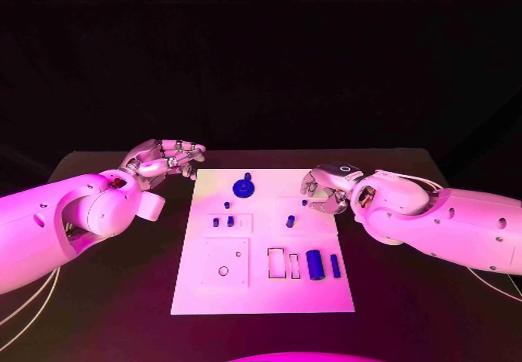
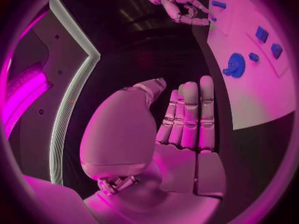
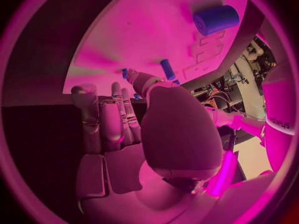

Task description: Assemble the parts on the task board

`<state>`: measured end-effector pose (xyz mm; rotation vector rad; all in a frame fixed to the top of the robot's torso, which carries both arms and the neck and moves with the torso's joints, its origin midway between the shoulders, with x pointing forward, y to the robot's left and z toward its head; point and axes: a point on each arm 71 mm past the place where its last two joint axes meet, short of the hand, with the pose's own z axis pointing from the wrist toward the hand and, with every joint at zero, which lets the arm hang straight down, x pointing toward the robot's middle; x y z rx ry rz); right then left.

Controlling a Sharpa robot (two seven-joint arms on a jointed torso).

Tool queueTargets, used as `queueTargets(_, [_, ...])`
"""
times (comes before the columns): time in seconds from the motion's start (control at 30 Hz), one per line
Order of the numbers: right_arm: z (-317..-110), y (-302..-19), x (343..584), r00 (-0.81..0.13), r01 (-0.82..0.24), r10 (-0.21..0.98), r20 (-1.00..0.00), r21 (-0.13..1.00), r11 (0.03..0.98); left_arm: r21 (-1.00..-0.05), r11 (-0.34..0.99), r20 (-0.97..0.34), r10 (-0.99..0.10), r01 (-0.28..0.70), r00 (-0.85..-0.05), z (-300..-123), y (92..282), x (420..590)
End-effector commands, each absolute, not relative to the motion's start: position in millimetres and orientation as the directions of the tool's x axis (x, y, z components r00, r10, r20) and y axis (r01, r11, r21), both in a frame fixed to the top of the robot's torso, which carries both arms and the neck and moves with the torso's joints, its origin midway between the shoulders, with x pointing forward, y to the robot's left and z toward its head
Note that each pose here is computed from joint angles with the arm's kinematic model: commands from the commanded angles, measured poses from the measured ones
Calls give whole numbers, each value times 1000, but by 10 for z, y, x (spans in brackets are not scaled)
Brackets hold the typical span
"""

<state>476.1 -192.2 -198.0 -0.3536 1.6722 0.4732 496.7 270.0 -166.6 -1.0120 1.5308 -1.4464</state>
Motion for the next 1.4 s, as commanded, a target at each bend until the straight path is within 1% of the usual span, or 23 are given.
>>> queueTargets(0.03, [-2020, -1890, 4759, -142, -487, -5, -990, 66, 871, -1000, 7, -1, -929, -13, -371, -1638, 2687, 4964])
queueTargets(0.37, [-2134, -1836, 4764, -178, -487, -18, -984, 72, 871, -1000, 18, -13, -925, -11, -379, -1639, 2678, 4958])
queueTargets(1.07, [-2237, -1767, 4780, -211, -492, -32, -977, 78, 867, -999, 35, -29, -919, -10, -394, -1643, 2661, 4954])
queueTargets(1.4, [-2238, -1790, 4781, -189, -472, -36, -981, 59, 880, -999, 41, -35, -918, -7, -395, -1642, 2660, 4953])
